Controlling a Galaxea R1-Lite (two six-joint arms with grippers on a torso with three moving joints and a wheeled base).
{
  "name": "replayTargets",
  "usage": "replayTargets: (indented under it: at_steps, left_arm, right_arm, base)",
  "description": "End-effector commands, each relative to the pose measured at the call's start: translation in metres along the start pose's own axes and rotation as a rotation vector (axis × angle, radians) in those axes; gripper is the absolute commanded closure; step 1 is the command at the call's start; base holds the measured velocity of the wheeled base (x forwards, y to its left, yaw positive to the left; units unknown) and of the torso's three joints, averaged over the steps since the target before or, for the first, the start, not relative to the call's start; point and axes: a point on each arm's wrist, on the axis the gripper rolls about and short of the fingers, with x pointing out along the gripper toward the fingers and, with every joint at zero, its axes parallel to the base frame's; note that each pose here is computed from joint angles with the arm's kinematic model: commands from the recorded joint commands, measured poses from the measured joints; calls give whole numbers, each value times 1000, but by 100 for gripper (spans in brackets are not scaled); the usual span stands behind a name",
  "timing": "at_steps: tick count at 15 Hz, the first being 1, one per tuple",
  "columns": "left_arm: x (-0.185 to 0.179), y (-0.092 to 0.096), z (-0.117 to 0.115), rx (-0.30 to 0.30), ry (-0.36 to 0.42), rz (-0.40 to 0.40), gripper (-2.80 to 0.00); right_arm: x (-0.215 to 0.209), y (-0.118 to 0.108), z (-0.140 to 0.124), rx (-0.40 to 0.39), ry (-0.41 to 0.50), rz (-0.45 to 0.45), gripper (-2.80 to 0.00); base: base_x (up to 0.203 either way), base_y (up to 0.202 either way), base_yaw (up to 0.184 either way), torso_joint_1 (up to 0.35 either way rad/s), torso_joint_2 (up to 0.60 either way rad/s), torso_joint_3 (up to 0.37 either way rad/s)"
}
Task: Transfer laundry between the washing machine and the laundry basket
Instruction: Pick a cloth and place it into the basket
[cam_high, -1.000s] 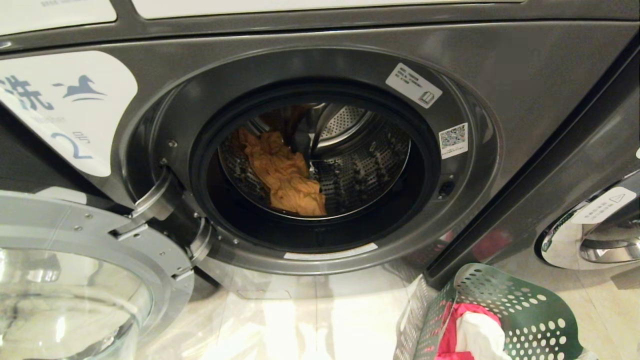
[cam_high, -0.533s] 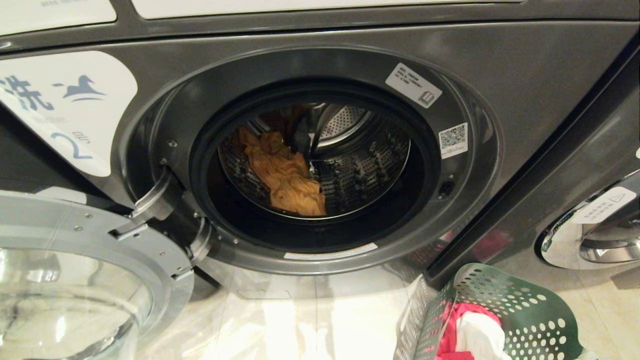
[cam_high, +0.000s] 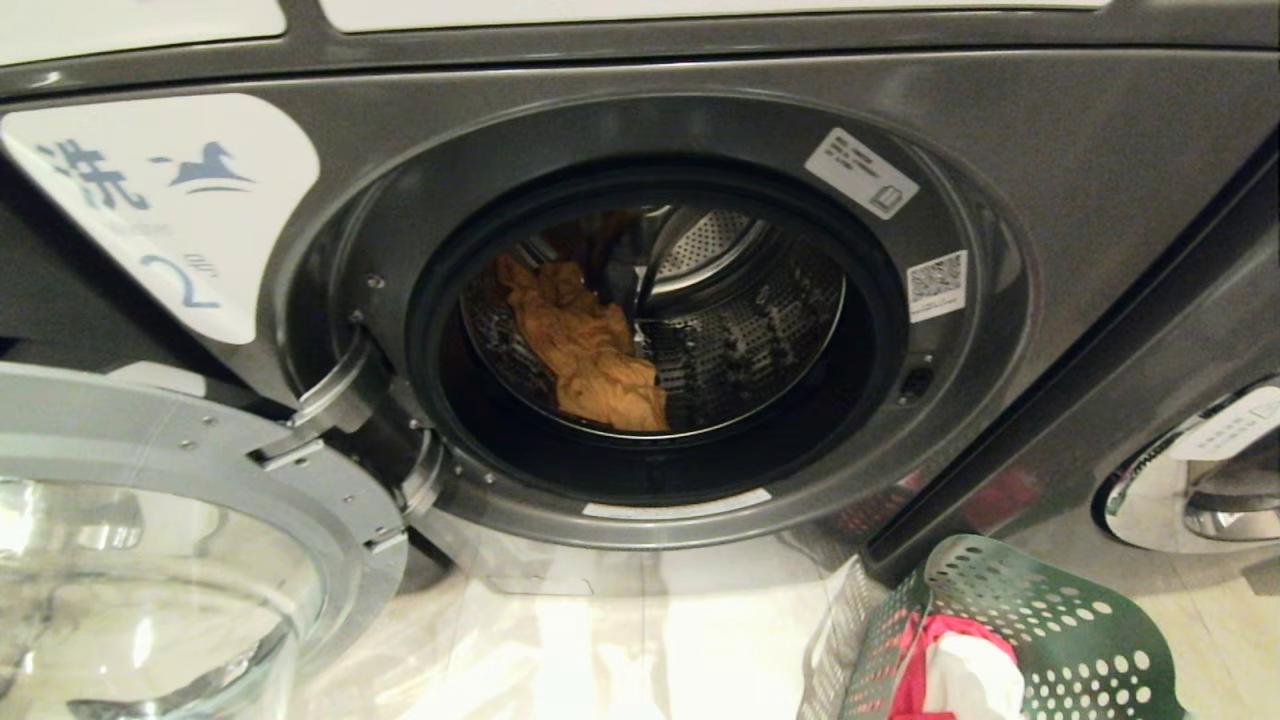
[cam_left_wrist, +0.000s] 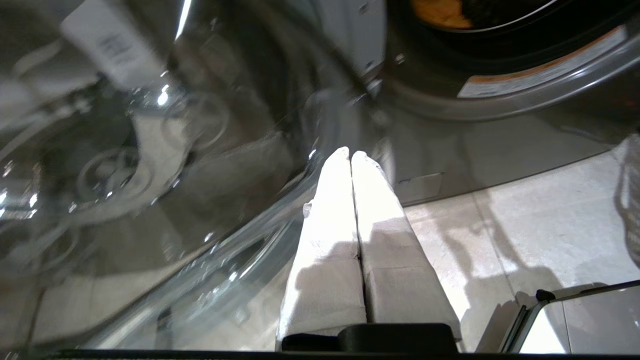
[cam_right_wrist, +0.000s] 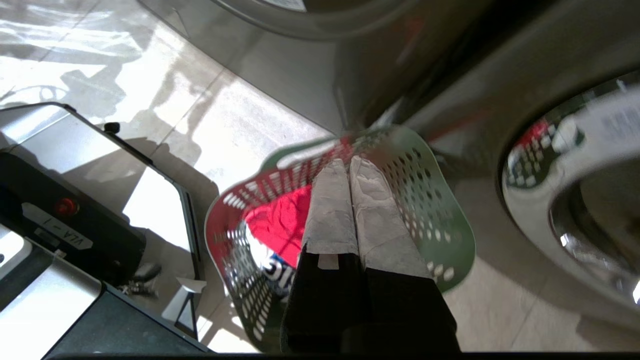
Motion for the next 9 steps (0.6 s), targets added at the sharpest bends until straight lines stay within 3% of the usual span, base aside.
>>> replayTargets:
  at_steps: [1, 9]
  left_arm:
    - [0, 0, 0, 1, 0, 0, 0]
    - [0, 0, -1, 1, 2, 0, 0]
  right_arm:
    - [0, 0, -1, -2, 4, -1, 0]
    - [1, 1, -3, 6, 11, 0, 0]
  base:
    - [6, -2, 135, -1, 1, 2]
    - [0, -9, 175, 3, 3, 2]
